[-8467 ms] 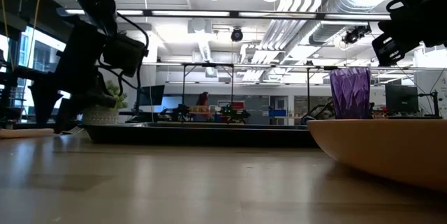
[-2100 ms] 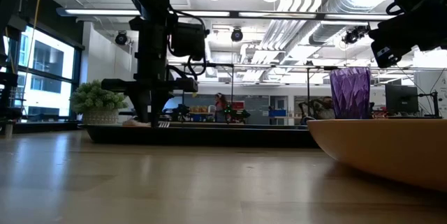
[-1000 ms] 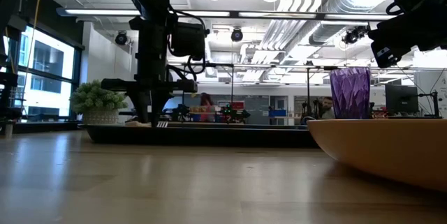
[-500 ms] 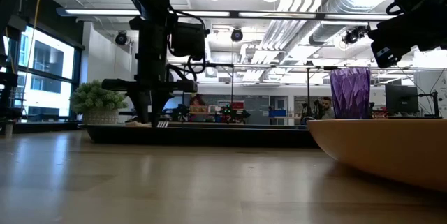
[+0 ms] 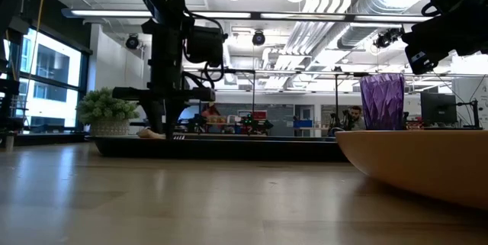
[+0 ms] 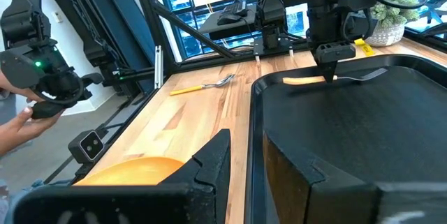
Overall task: Pick and place plate/cup/fork/spoon on tray
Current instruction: Put the orange fork into the black tray, then put the orange spoon into the black tray on the right side of the fork
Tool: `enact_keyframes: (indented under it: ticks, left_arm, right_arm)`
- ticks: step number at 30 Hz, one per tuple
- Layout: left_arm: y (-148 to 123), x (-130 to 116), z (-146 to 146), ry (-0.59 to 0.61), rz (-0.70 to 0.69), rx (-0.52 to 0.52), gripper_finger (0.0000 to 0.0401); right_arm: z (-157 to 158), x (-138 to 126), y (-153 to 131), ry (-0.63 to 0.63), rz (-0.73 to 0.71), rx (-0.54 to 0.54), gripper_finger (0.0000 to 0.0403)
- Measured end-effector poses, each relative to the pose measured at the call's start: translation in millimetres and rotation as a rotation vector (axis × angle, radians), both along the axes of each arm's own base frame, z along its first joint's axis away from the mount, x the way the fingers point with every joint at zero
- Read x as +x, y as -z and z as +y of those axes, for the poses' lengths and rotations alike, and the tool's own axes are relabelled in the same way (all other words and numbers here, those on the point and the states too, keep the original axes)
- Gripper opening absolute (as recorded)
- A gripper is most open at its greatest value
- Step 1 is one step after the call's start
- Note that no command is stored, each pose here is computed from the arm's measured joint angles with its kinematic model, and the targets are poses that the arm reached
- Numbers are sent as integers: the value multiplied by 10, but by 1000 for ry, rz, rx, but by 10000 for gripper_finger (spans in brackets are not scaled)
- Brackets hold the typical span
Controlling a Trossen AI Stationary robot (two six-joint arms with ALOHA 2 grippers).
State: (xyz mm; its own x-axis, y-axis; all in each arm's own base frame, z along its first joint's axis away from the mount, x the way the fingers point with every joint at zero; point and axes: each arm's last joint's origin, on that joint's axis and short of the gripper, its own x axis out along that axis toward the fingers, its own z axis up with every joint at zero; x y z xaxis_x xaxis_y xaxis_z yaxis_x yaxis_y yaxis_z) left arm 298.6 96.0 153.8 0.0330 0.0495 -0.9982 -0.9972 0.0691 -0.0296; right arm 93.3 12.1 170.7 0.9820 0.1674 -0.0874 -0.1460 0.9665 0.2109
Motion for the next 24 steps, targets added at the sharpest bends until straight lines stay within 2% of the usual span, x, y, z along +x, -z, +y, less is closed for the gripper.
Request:
enact_keyframes:
  ticks: [16, 24]
  left_arm:
    - [0, 1, -6, -27, -6, -19, 61]
    - [1, -8, -8, -15, 4, -22, 116]
  right_arm:
    - [0, 0, 0, 0, 0, 0, 79]
    - [0, 0, 0, 0, 0, 0, 79]
